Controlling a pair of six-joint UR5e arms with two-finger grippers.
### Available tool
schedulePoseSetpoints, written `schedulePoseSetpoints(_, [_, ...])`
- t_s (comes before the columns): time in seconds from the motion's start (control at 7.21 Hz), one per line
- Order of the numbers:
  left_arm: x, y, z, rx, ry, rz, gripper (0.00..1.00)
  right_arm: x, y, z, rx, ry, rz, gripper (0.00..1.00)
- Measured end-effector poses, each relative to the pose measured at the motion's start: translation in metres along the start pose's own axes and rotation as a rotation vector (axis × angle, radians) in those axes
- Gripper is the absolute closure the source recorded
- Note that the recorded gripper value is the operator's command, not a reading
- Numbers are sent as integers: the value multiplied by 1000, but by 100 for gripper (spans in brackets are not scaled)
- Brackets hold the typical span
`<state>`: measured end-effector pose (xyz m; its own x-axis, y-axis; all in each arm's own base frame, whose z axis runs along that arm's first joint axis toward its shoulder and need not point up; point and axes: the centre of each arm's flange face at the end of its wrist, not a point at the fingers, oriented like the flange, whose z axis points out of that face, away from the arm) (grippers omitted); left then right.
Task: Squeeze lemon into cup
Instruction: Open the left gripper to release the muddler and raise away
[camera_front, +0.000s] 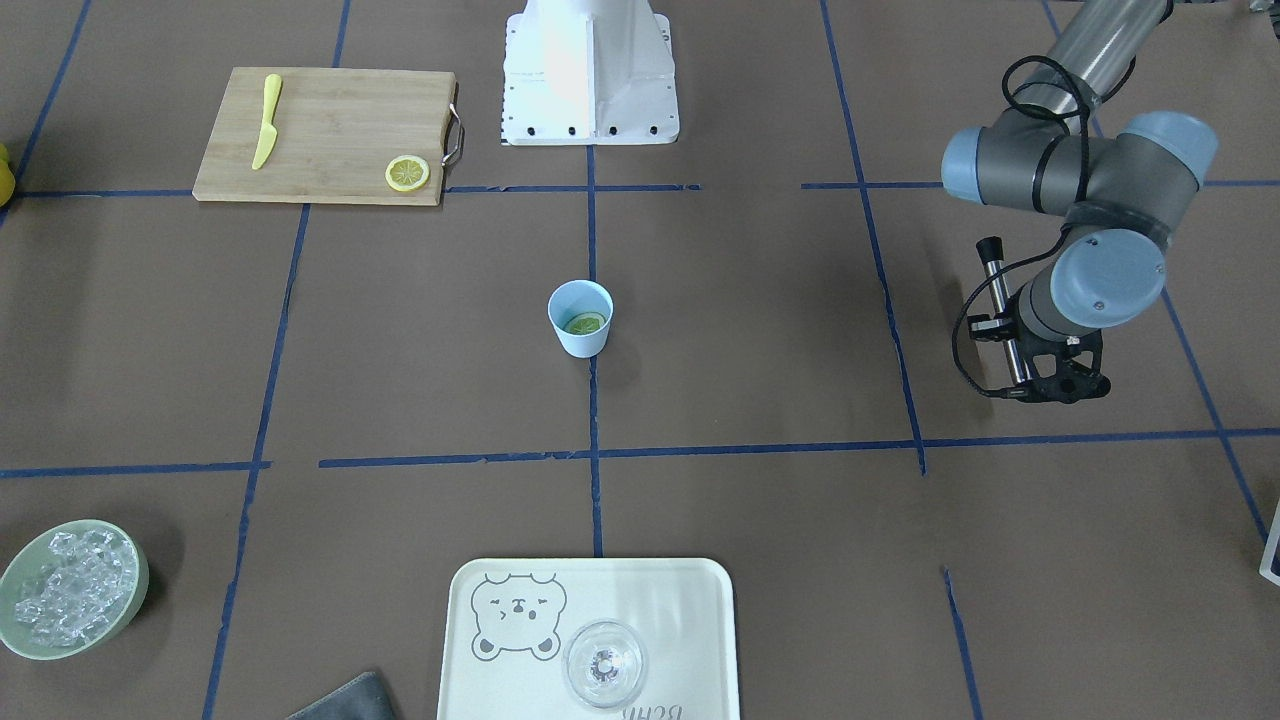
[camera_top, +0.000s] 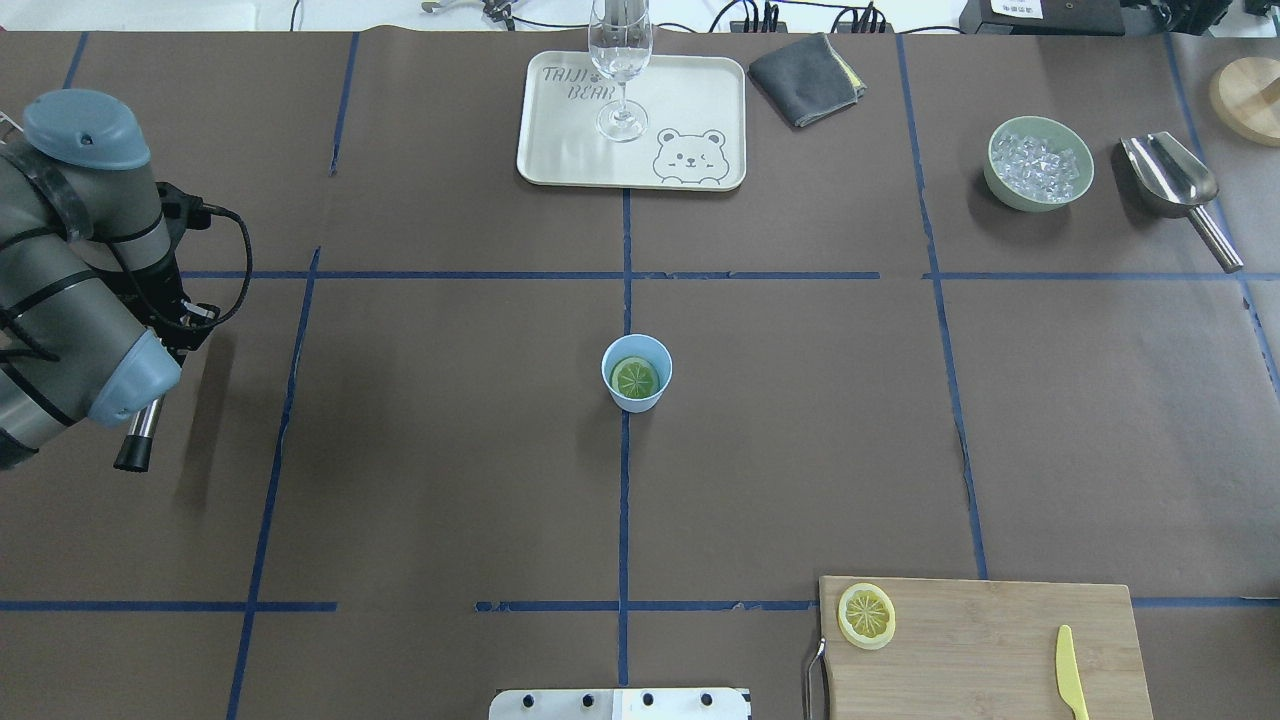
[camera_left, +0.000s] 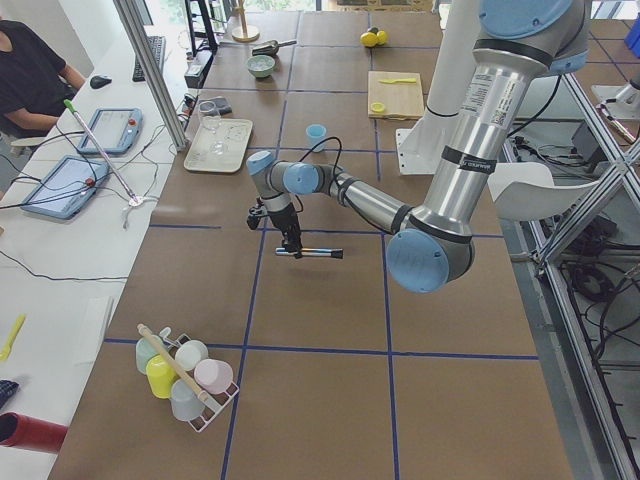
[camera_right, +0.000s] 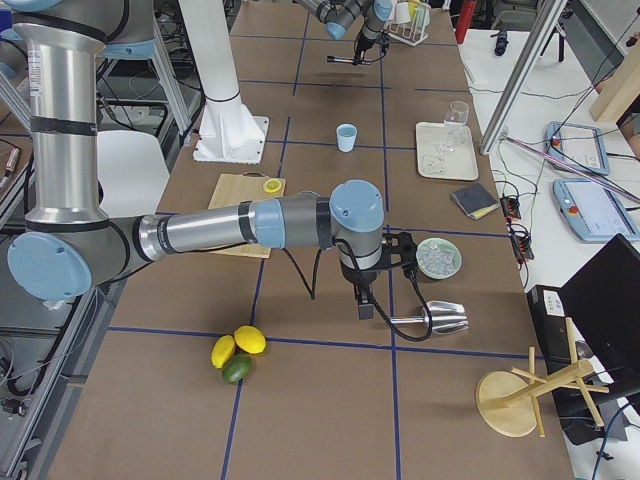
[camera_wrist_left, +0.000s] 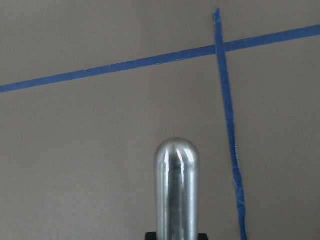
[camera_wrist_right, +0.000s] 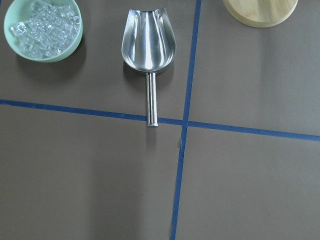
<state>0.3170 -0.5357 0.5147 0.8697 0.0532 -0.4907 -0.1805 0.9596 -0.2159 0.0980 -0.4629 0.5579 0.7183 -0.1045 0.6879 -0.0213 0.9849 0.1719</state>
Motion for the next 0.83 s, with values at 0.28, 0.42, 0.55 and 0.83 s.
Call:
schedulePoseSetpoints(0.28, [1, -2, 3, 2, 2, 4, 0, -1, -1, -1, 3, 0, -3, 0])
schedulePoseSetpoints(0.42, [2, -2, 3, 6, 5, 9, 0, -2, -1, -2, 4, 0, -4, 0])
schedulePoseSetpoints(0.55, [2, -3, 3, 12, 8, 13, 0, -2, -1, -2, 4, 0, -4, 0])
schedulePoseSetpoints(0.83, [0, -4, 0, 22, 12, 15, 0, -2, -1, -2, 4, 1, -4, 0])
